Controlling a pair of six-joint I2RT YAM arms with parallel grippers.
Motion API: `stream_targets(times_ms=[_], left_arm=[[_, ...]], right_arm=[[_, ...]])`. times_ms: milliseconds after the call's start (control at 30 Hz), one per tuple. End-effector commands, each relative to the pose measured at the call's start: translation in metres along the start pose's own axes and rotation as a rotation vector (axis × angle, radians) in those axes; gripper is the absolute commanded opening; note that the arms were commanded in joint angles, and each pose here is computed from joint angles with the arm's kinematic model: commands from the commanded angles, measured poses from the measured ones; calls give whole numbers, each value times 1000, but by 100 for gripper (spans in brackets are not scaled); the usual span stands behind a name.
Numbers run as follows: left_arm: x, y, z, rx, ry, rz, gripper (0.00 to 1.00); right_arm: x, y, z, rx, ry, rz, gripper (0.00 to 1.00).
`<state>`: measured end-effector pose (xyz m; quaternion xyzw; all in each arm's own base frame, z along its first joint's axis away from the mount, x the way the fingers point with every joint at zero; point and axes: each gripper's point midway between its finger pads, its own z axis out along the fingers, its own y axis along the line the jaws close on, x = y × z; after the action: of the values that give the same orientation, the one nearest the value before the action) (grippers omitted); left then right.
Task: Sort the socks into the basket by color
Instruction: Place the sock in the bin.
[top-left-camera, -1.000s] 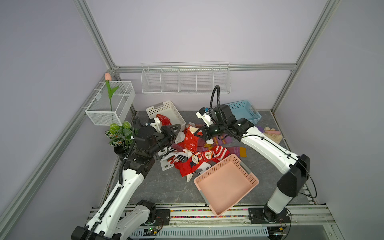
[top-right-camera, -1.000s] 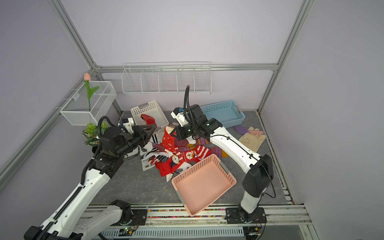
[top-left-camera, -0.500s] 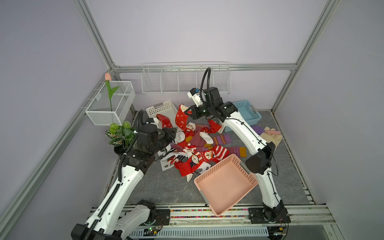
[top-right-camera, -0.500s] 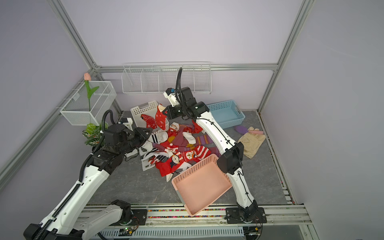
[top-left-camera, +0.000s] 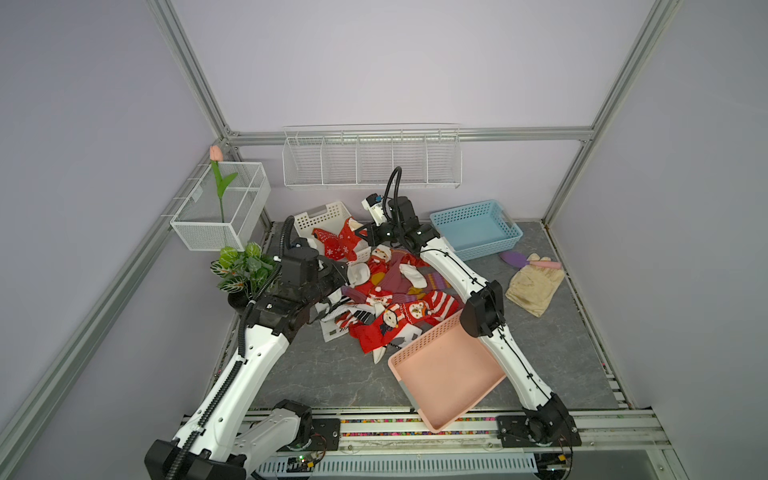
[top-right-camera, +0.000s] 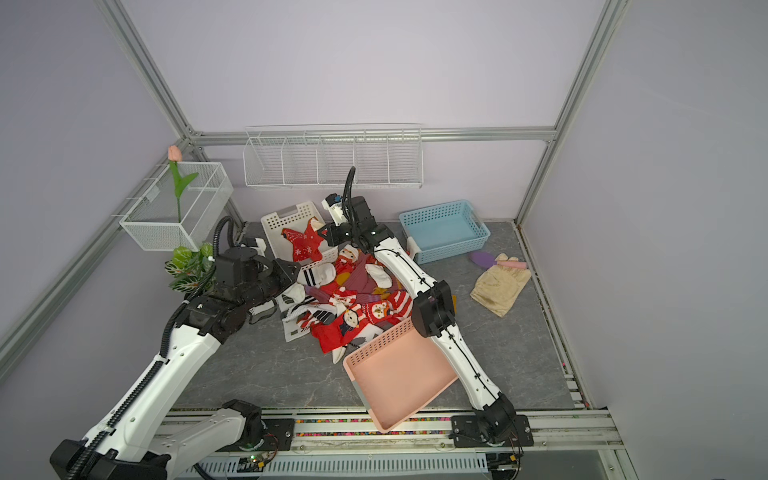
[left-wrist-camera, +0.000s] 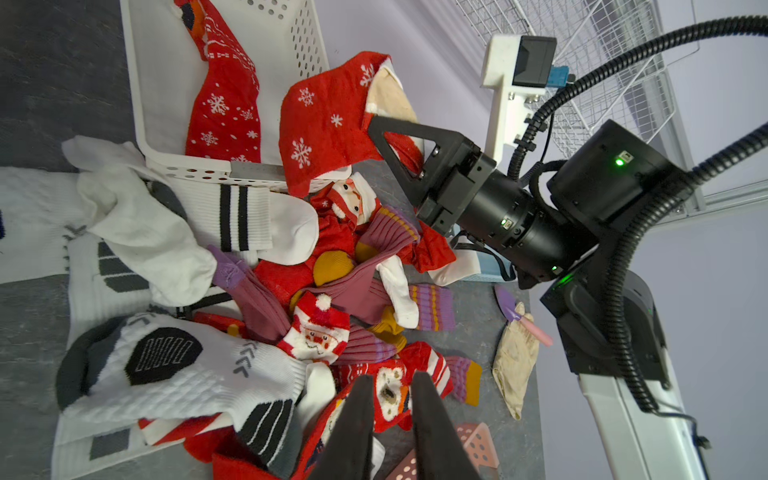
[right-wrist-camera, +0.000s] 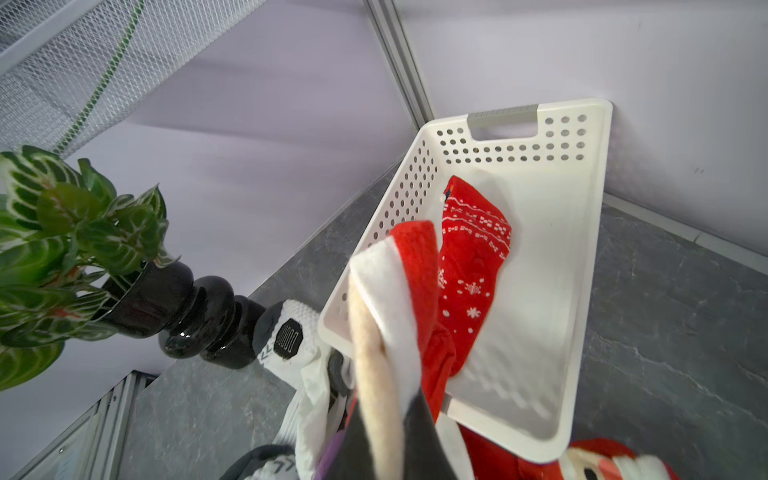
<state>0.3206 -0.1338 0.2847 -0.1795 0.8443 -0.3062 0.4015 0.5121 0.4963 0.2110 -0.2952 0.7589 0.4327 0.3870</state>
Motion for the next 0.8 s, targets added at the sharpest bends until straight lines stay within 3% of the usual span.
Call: stream_targets(times_ms=[0, 200, 500, 567, 633, 667, 700, 767], left_arm=[[-9, 0, -5, -34, -10, 49, 0], [-13, -1, -8, -48, -19, 65, 0], [-17, -14, -12, 0, -22, 58, 0], [-19, -21, -14, 28, -23, 52, 0], [-21, -32, -16, 85, -18, 34, 0], [-22, -37, -17, 110, -19, 27, 0], [-24, -44, -19, 145, -19, 18, 0], [-32, -63, -27, 249, -32, -1, 0]], right_arm=[[-42, 14, -6, -53, -158, -70, 7], [-29, -3, 17, -6, -206, -92, 7], [14, -15, 44, 29, -133, -108, 10], [18, -16, 45, 29, -123, -105, 25], [20, -15, 45, 25, -111, -107, 60], [19, -14, 44, 26, -108, -110, 70], [19, -13, 43, 27, -104, -114, 79], [15, -10, 39, 27, -99, -118, 87]])
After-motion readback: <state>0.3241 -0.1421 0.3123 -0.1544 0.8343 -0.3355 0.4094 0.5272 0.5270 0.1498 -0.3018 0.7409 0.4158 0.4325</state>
